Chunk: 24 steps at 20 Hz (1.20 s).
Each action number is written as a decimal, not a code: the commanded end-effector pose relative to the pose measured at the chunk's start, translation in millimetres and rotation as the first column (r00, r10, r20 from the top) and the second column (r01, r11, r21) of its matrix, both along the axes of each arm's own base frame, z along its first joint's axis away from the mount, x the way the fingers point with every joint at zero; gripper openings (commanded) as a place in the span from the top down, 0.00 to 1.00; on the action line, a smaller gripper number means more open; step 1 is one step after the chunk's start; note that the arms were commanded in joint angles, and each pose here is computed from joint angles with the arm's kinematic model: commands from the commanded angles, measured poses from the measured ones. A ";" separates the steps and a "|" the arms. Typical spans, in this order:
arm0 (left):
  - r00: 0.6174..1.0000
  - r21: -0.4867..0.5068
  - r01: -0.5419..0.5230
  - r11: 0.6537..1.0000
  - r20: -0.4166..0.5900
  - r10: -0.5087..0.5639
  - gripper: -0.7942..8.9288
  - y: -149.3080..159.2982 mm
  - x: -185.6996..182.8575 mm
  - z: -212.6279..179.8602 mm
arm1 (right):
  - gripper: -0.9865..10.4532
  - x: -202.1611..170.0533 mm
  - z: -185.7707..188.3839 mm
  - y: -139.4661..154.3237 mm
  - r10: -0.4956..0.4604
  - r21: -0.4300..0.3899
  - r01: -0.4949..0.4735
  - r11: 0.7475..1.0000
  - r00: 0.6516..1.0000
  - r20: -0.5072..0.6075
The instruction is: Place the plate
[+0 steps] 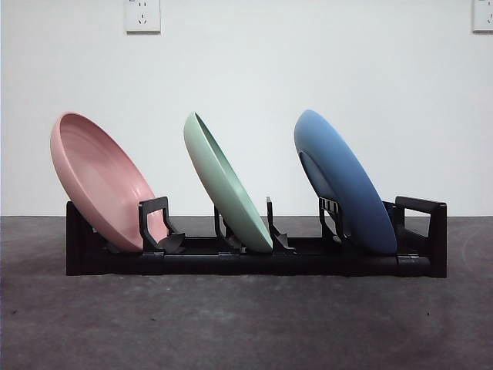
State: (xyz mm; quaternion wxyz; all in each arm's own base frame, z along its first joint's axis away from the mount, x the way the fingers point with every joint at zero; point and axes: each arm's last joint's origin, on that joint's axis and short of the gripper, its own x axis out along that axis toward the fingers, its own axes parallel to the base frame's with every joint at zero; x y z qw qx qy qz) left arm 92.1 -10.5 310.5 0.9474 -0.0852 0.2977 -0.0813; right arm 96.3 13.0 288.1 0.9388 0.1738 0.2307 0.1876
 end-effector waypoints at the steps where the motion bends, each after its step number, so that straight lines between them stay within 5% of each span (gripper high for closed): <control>1: 0.994 0.040 0.101 0.994 -0.053 -0.099 0.91 -2.2 8.1 8.8 | 0.90 3.3 8.9 2.6 0.078 -0.115 -0.082 0.990 0.996 -0.042; 7: 0.973 0.041 0.191 0.981 -0.137 -0.183 0.88 -7.1 25.6 14.4 | 0.90 14.5 24.6 13.1 0.157 -0.337 -0.192 0.922 0.979 -0.128; 9: 0.973 0.040 0.191 0.981 -0.140 -0.184 0.68 -7.3 26.8 14.0 | 0.80 18.4 25.0 17.5 0.171 -0.361 -0.220 0.906 0.971 -0.165; 10: 0.973 0.040 0.190 0.981 -0.139 -0.183 0.56 -7.2 26.5 14.1 | 0.68 20.0 24.9 19.0 0.163 -0.371 -0.221 0.902 0.970 -0.181; 15: 0.977 0.044 0.189 0.981 -0.109 -0.184 0.54 -7.1 24.9 16.6 | 0.67 19.0 28.0 20.3 0.105 -0.303 -0.173 0.937 0.968 -0.227; 18: 0.979 0.042 0.186 0.982 -0.096 -0.182 0.54 -7.0 23.7 17.8 | 0.68 33.7 41.9 29.4 0.114 -0.194 -0.191 0.962 0.929 -0.351; 24: 0.979 0.039 0.184 0.982 -0.095 -0.179 0.54 -7.0 23.5 17.9 | 0.68 95.7 80.2 72.1 0.196 -0.205 -0.313 0.927 0.873 -0.447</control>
